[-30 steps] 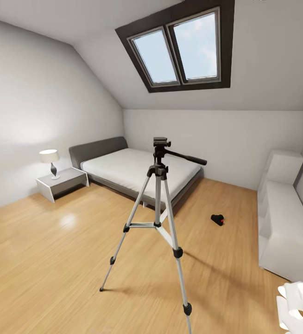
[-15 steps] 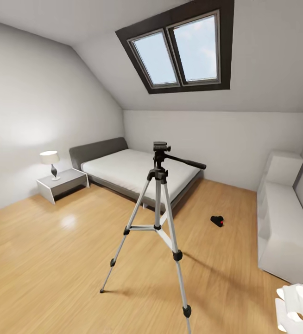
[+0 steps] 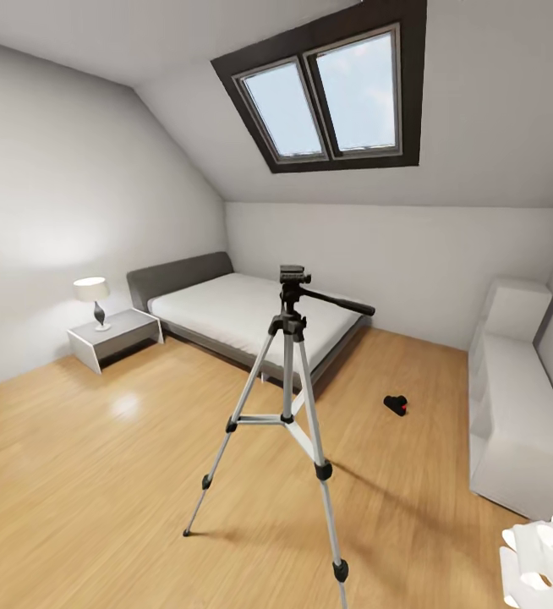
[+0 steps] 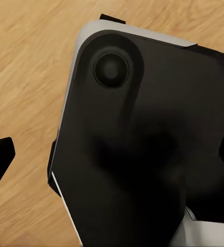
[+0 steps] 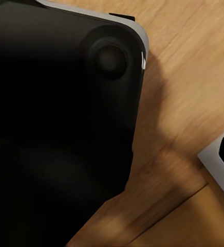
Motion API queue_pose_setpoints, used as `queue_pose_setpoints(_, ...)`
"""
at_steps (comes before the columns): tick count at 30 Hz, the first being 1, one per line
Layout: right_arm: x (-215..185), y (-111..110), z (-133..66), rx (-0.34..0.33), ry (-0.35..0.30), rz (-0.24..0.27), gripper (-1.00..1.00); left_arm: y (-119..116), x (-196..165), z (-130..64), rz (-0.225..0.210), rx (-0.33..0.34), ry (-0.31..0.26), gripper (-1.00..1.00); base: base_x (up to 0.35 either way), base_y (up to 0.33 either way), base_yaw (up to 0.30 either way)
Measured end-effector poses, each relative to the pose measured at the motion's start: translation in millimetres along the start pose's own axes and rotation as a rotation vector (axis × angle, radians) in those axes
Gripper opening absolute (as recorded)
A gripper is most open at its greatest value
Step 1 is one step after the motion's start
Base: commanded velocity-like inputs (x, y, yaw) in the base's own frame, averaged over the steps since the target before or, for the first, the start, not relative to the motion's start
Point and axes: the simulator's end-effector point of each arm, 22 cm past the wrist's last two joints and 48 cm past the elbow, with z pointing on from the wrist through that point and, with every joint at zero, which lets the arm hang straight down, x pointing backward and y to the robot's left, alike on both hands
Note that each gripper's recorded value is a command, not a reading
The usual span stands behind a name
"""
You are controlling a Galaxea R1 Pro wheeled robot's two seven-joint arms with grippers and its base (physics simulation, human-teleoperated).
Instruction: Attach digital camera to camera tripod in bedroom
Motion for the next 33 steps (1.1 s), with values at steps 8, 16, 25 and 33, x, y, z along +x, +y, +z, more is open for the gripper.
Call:
queue_pose_setpoints(8, 0.4, -0.5, -9.8, 0.000, -0.001, -0.001, 1.00, 0.7, 0.3, -9.8, -0.005, -0.001, 0.000, 1.00, 0.000, 0.000, 0.000)
queue_pose_setpoints(16, -0.1, 0.1, -9.8, 0.000, -0.002, -0.001, 1.00, 1.0, 0.1, -9.8, -0.007, -0.001, 0.000, 1.00, 0.000, 0.000, 0.000)
queue_pose_setpoints(25, -0.4, 0.2, -9.8, -0.001, -0.002, -0.007, 1.00, 0.6, 0.2, -9.8, -0.007, -0.001, 0.000, 1.00, 0.000, 0.000, 0.000)
queue_pose_setpoints(33, -0.8, 2.3, -9.8, -0.004, -0.003, -0.012, 1.00, 1.0, 0.4, -9.8, -0.007, -0.001, 0.000, 1.00, 0.000, 0.000, 0.000)
